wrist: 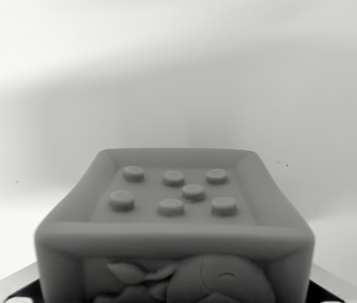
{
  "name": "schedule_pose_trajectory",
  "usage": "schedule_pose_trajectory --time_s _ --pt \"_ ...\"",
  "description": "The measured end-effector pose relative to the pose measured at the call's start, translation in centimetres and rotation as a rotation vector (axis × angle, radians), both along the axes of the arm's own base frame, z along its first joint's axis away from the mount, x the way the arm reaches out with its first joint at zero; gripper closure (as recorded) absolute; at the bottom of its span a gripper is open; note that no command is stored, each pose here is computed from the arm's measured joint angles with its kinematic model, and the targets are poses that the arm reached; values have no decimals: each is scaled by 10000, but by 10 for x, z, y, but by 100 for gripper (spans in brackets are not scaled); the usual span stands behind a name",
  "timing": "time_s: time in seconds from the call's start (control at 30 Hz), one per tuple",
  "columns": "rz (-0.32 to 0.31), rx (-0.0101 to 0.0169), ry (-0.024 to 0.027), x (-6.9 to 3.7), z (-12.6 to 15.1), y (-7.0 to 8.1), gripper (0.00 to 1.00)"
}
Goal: Destack cube
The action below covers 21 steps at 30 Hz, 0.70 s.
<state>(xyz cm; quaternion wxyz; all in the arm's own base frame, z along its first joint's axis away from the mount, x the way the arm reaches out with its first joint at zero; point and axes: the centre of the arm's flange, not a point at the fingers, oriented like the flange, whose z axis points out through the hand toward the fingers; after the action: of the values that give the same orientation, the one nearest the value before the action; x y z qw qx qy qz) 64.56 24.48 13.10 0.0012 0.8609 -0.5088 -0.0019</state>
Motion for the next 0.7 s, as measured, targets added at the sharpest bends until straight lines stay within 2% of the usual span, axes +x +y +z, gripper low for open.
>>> schedule_pose_trajectory --time_s 0.53,0.57,0.7 --pt "-5 7 -8 0 -15 0 100" --pt "-5 7 -8 0 -15 0 0" --pt "-5 7 -9 0 -15 0 0"
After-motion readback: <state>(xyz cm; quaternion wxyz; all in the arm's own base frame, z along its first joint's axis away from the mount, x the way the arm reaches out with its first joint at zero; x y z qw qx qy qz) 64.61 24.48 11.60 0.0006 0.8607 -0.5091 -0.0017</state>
